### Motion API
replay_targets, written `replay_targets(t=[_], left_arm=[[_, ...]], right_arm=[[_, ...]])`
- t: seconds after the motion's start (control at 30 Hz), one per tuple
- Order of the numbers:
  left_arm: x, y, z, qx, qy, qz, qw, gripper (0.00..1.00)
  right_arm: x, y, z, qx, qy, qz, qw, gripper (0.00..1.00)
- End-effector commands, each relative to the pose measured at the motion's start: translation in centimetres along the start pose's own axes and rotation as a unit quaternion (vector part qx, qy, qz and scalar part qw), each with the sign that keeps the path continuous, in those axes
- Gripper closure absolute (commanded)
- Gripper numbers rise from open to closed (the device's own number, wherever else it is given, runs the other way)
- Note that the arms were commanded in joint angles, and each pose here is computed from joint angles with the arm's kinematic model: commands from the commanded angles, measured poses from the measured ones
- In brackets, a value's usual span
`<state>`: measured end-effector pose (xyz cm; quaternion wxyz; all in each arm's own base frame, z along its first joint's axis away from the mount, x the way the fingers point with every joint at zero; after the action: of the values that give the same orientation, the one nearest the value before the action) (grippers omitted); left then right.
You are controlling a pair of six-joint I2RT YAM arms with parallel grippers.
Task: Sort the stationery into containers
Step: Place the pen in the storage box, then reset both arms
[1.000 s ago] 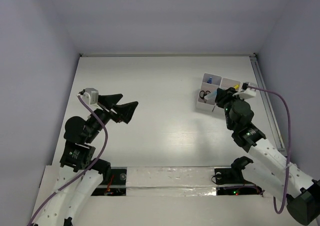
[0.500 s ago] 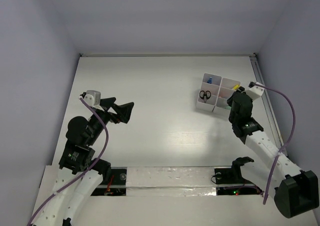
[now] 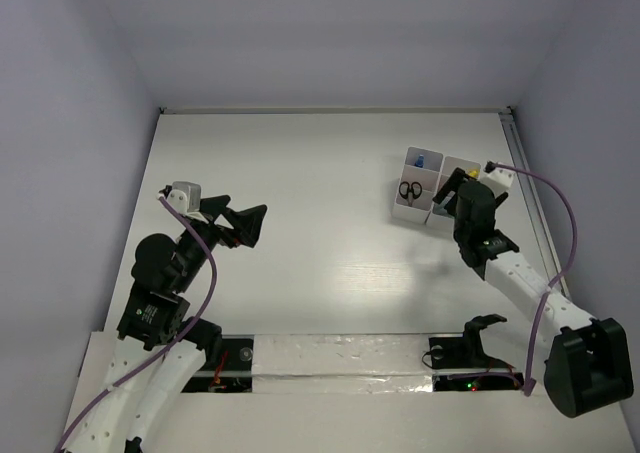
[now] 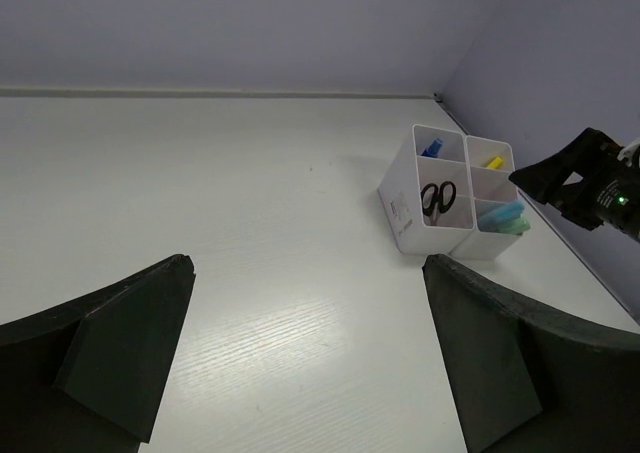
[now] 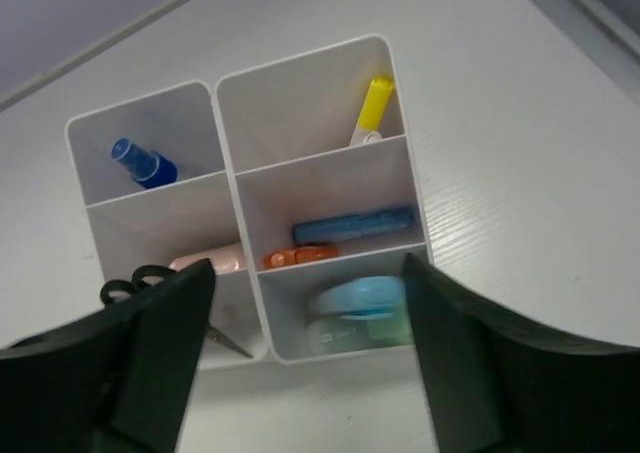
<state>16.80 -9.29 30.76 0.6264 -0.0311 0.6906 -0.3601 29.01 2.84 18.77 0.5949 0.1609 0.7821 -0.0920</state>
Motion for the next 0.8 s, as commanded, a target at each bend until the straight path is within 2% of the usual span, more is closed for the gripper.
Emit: replay_targets(t=[0.0,0.07,0.1,0.3,0.47,0.5,0.63,0.77], left_arm=[[-1.3,-0.8,-0.2,0.013,-0.026,0.008,1.0,0.01],[-1.3,-0.8,-0.1,0.013,-0.027,0.006,1.0,0.01],[-1.3,-0.7,-0.1,0.013,-0.028,0.007,0.999,0.01],[-1.6,-1.0,-0.1,0.02,-0.036,0.002,0.999,0.01],[-2.1,-1.4,-0.7,0.028,-0.054,0.0,0.998,0.01],[-2.3,-1.4,-0.9,0.029,-0.059,0.001,0.998,0.01],[-4.0,-2.5,-1.9,0.04,-0.091,0.005,0.995,0.01],[-6.7,-4.2,-3.5,0.067,-0.145,0.015,0.987,0.01]], right_arm=[[-5.0,0.8,-1.0,-0.032,-0.051,0.042,0.997,0.14],[-6.5,0.9,-2.0,-0.052,-0.064,0.042,0.996,0.08],[-8.8,0.8,-3.2,-0.062,-0.088,0.055,0.993,0.06],[-13.3,2.0,-7.9,-0.193,-0.134,0.071,0.969,0.04],[-15.1,3.4,-12.6,-0.338,-0.162,0.065,0.925,0.06],[-15.5,3.4,-13.2,-0.349,-0.168,0.067,0.919,0.01],[-17.0,2.3,-16.0,-0.367,-0.191,0.059,0.908,0.0],[-19.2,-0.1,-20.1,-0.369,-0.259,0.077,0.889,0.0]])
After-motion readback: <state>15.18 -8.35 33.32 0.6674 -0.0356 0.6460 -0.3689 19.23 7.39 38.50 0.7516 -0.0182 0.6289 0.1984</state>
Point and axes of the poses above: each gripper's point midway between its finger pads, its own z axis out along the fingers, its own y axis along the line the jaws close on, x = y × z, the point moved 6 cm from there along -z, back along the fingers, and after that the axes turned 13 degrees about -z, right-handed, at the moved point
